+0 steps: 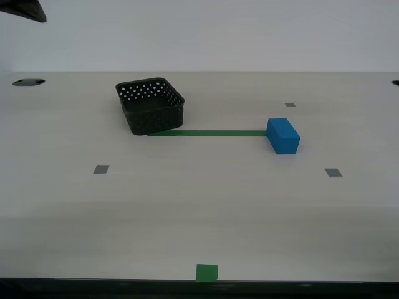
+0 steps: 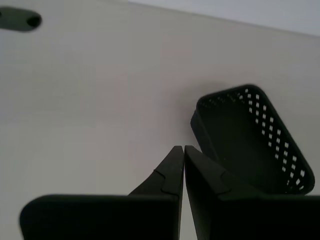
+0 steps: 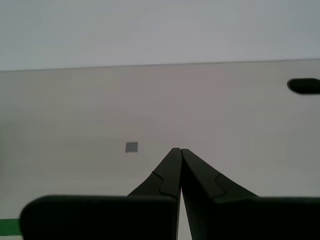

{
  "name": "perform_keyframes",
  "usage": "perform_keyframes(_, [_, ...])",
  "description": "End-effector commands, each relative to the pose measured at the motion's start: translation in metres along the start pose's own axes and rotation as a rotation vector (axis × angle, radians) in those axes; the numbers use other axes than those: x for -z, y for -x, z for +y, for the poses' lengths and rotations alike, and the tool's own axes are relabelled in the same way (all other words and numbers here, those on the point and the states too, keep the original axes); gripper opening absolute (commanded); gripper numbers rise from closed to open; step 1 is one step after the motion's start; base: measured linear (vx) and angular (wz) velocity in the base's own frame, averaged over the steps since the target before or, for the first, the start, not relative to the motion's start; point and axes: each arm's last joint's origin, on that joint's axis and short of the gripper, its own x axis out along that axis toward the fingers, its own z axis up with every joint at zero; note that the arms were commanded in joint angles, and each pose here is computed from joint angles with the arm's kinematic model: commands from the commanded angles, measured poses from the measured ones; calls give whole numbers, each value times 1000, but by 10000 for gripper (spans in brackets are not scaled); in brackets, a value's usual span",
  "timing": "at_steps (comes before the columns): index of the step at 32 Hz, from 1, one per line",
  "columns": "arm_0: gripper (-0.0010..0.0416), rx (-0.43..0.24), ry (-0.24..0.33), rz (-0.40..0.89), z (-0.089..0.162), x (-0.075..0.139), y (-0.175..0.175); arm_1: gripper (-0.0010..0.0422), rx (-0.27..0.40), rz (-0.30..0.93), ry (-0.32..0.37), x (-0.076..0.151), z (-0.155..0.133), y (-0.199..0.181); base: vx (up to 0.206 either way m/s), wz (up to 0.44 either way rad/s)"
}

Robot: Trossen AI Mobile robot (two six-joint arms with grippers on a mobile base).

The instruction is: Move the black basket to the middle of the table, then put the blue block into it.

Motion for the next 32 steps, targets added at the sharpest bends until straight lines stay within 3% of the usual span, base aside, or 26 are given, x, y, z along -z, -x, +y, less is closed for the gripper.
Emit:
perform_keyframes(1, [0, -8, -1, 28, 1, 3, -2, 0, 19, 78, 4, 1, -7, -25, 0, 0])
perform_keyframes(5, [0, -12, 3, 117, 3, 12, -13, 0, 94, 211, -5, 1, -26, -67, 0, 0])
perform_keyframes(9, [0, -66, 2, 167, 6, 17, -21, 0, 156, 346, -37, -8, -50, -96, 0, 0])
perform_keyframes(12, [0, -89, -1, 174, 8, 18, -23, 0, 124, 402, -85, -18, -65, -117, 0, 0])
perform_keyframes(16, [0, -94, 2, 176, 10, 18, -22, 5, 92, 495, -85, -28, -73, -141, 0, 0])
perform_keyframes(21, [0, -98, 5, 195, 11, 20, -22, 56, 70, 501, -76, -39, -76, -151, 0, 0])
perform_keyframes(24, [0, -98, 6, 200, 11, 21, -22, 88, -13, 471, -164, -41, -73, -151, 0, 0])
perform_keyframes(25, [0, -98, 6, 200, 11, 21, -22, 93, -31, 470, -160, -41, -72, -151, 0, 0])
perform_keyframes(26, [0, -99, 6, 200, 11, 21, -22, 106, -59, 479, -95, -39, -71, -151, 0, 0])
perform_keyframes(28, [0, -99, 6, 199, 11, 21, -22, 126, -79, 488, -32, -38, -70, -151, 0, 0])
perform_keyframes(32, [0, -100, 7, 200, 12, 21, -22, 174, -76, 478, -32, -38, -71, -151, 0, 0])
